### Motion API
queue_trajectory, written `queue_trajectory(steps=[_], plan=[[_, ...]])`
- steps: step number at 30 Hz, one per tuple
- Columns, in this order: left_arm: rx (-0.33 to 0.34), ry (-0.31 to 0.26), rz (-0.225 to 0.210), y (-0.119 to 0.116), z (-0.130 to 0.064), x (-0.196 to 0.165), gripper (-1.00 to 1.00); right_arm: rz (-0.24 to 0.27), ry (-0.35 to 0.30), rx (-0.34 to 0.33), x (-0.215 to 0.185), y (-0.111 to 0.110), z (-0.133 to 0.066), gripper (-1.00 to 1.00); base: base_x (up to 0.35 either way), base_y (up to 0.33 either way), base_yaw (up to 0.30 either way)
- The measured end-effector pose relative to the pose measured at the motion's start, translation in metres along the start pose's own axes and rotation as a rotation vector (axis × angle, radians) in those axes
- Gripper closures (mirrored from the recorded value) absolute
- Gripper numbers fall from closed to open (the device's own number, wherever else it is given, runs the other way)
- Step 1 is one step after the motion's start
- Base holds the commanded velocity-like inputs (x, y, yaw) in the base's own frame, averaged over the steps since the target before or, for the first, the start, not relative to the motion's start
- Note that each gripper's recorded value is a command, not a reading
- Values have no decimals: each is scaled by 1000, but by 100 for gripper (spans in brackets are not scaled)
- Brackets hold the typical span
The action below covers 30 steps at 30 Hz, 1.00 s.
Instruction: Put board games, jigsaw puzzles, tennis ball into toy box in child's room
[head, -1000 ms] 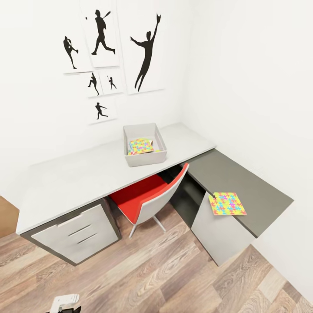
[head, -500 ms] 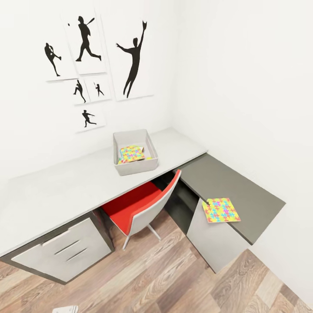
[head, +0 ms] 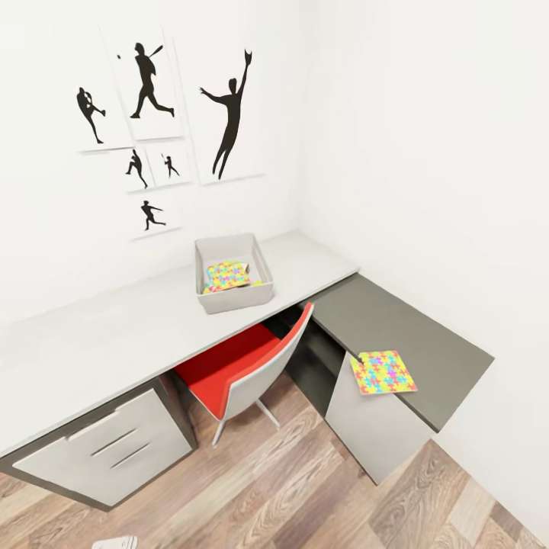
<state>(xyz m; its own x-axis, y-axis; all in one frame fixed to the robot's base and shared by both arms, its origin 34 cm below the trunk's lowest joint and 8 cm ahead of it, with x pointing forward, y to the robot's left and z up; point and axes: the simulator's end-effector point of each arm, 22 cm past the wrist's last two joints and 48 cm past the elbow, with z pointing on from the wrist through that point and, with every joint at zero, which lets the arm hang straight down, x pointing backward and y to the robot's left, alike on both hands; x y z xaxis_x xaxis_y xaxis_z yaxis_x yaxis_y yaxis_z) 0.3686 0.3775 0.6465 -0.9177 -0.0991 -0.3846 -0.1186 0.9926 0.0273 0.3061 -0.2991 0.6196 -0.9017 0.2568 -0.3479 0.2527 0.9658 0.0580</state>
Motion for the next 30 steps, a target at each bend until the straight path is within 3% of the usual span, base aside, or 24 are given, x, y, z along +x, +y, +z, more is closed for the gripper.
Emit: queue_trajectory(steps=[30], plan=[[5, -46, 0, -1, -6, -19, -100, 9, -61, -14, -20, 14, -3, -100, 0, 0, -1]])
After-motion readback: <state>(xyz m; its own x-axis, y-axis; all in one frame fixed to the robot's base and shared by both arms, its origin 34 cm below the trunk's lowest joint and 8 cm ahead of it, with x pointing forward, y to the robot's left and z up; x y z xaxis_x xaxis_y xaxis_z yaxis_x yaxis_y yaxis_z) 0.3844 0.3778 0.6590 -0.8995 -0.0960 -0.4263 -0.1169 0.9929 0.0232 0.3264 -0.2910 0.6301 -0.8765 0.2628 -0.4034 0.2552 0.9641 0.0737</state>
